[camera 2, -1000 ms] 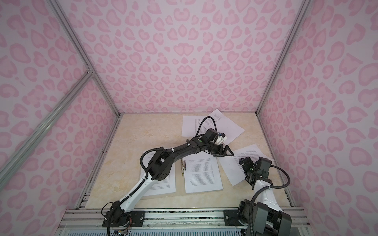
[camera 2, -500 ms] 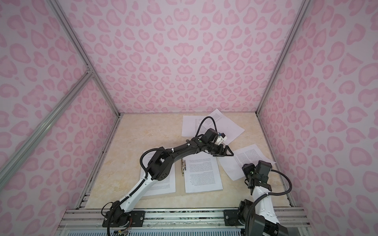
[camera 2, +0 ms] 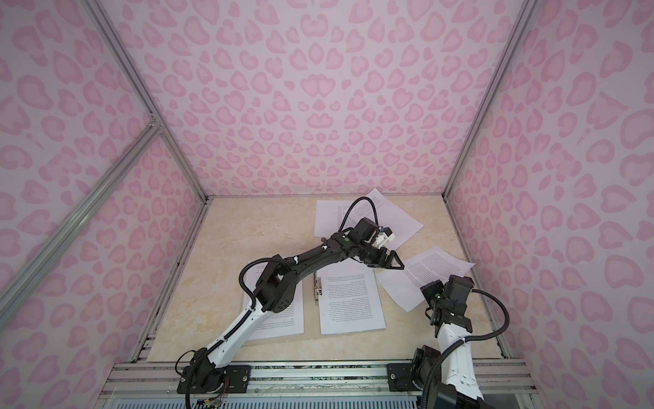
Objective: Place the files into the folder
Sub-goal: 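Lift the text sheet upright with the right gripper while the left gripper withdraws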
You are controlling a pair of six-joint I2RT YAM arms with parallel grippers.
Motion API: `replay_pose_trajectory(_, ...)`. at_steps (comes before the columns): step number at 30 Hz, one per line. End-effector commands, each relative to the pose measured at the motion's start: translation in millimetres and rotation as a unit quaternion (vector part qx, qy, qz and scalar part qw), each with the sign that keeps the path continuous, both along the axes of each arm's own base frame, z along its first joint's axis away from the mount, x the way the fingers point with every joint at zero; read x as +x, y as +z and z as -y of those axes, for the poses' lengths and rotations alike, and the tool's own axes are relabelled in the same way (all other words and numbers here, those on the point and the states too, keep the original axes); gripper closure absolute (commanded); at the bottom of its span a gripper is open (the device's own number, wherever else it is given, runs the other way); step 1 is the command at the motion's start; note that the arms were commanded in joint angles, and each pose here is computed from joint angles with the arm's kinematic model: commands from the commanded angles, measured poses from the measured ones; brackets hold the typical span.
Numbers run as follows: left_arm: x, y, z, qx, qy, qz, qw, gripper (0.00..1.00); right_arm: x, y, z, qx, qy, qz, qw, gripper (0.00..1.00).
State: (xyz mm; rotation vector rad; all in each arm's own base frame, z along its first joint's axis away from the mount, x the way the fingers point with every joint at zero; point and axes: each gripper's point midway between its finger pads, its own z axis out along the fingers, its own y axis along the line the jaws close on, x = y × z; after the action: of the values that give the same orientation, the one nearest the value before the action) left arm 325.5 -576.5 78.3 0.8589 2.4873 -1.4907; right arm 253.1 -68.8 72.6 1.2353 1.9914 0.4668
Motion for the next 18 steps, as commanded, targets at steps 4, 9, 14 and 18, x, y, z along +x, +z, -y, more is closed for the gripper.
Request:
replay_pose_trajectory(4,10,234,-15,-0.186,0.0,0.2,0.962,0.03,3,18,3,-0.024,0.008,0.018,1.0,1.0)
replay_pose_trajectory(9,16,317,-45,-0.23,0.031,0.294,0.927,0.02,11,40,4,-0.045,0.019,0.039,0.998,1.0)
replay_pose_trajectory(14,15,365,-83,-0.236,0.051,0.365,0.899,0.02,20,66,4,-0.087,0.034,0.056,0.994,1.0)
replay_pose_trajectory(18,7,393,-111,-0.248,0.061,0.422,0.87,0.02,26,80,3,-0.117,0.042,0.06,0.99,1.0)
